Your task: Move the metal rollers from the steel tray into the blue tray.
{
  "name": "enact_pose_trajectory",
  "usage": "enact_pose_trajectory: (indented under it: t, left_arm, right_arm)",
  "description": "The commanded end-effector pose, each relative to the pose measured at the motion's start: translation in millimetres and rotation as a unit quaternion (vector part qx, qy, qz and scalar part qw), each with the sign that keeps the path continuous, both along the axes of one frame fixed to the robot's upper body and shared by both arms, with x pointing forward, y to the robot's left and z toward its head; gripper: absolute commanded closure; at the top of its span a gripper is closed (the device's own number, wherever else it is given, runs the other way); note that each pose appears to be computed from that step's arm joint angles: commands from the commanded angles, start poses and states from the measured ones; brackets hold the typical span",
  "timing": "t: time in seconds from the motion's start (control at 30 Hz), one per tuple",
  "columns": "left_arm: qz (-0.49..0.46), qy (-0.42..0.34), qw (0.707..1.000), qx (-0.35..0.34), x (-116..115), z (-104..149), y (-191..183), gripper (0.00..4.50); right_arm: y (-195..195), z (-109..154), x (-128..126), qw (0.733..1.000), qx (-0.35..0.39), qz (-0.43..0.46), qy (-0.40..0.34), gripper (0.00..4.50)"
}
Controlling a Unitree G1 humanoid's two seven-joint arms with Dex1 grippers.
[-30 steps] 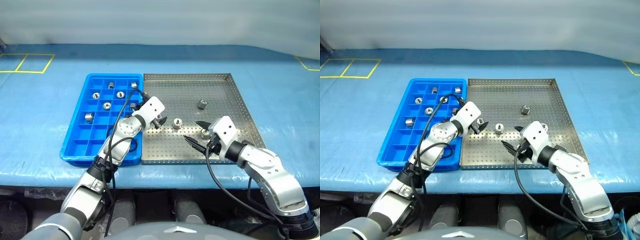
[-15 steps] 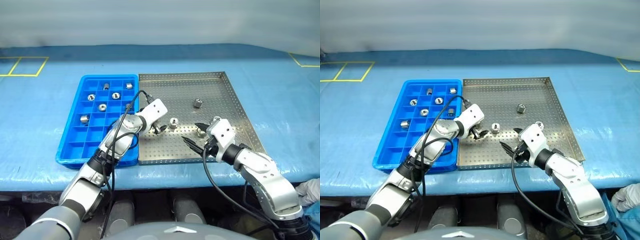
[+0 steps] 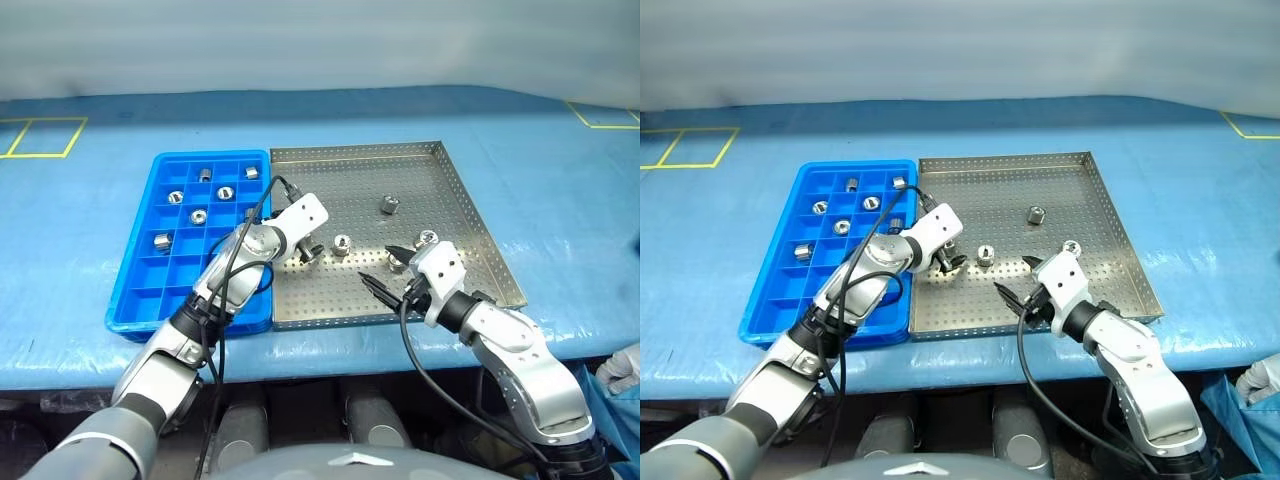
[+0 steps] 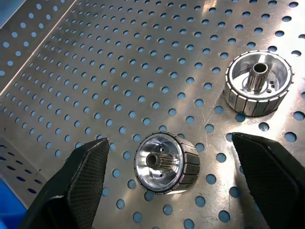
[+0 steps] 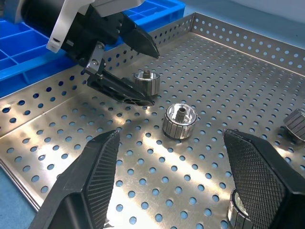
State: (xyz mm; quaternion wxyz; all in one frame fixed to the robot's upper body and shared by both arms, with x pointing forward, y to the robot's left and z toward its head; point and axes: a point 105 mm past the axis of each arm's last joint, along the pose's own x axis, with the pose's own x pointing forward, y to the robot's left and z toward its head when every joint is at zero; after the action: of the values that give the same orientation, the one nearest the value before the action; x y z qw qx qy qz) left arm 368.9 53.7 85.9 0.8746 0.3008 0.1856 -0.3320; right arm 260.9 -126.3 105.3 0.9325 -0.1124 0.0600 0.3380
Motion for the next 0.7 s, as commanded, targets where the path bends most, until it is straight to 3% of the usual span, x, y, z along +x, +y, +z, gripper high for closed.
enact_pose_trajectory:
  t: [0.03,0.37,0.47,0.57,0.7]
  left_arm:
    - [0.037,-0.016,0.999,0.02,10.0,3.6,20.0,0.02]
    - [0.03,-0.009,0.998,0.059,14.0,-3.2,26.3,0.02]
    - [0.021,-0.002,0.998,0.06,13.1,-5.9,22.8,0.62]
    - [0.009,0.011,0.998,0.057,9.9,-9.7,19.0,1.59]
    - [-0.006,0.034,0.998,0.048,3.9,-15.4,15.2,1.59]
  right_arm:
    - [1.6,9.2,0.4,1.0,0.003,0.003,-0.025,0.85]
    - [3.2,8.6,-0.1,1.0,0.011,-0.003,-0.028,0.85]
    - [2.1,8.7,-0.4,0.999,0.012,-0.006,-0.029,0.85]
    - [1.7,9.2,-0.5,0.999,0.012,-0.008,-0.03,0.85]
    - [1.6,9.7,-0.8,0.999,0.012,-0.01,-0.031,0.85]
